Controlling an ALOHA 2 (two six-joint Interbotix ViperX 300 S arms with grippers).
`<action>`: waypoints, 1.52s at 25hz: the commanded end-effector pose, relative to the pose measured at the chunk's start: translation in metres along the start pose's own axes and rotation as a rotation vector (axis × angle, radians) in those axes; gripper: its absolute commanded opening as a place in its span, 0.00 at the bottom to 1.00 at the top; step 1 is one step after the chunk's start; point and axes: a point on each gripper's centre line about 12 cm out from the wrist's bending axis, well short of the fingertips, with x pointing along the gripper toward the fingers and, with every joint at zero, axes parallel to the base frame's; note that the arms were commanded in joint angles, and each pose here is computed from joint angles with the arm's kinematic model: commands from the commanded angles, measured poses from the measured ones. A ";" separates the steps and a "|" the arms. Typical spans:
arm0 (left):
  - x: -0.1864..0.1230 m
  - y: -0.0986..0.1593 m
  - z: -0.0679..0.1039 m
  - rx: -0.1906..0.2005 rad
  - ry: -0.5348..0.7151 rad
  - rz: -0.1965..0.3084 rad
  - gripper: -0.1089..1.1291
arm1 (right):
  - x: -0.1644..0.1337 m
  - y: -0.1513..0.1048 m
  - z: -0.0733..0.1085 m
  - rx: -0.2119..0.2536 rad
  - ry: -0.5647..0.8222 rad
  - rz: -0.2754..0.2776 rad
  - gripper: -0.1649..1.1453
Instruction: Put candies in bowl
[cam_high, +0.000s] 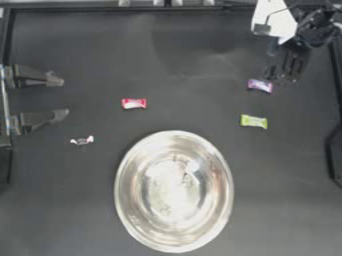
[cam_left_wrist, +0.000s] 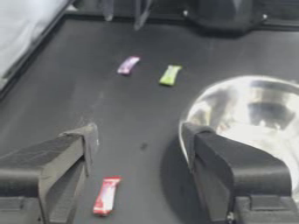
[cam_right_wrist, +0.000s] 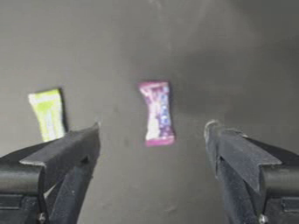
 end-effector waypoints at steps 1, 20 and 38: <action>0.001 0.001 0.005 -0.004 -0.013 0.007 0.83 | 0.007 -0.003 -0.001 -0.001 -0.005 -0.013 0.88; 0.002 0.002 0.005 -0.004 -0.010 0.010 0.83 | 0.056 -0.005 -0.022 0.022 0.045 -0.014 0.88; 0.002 0.002 0.006 -0.008 -0.010 0.011 0.83 | 0.084 -0.005 -0.030 0.026 0.082 -0.005 0.86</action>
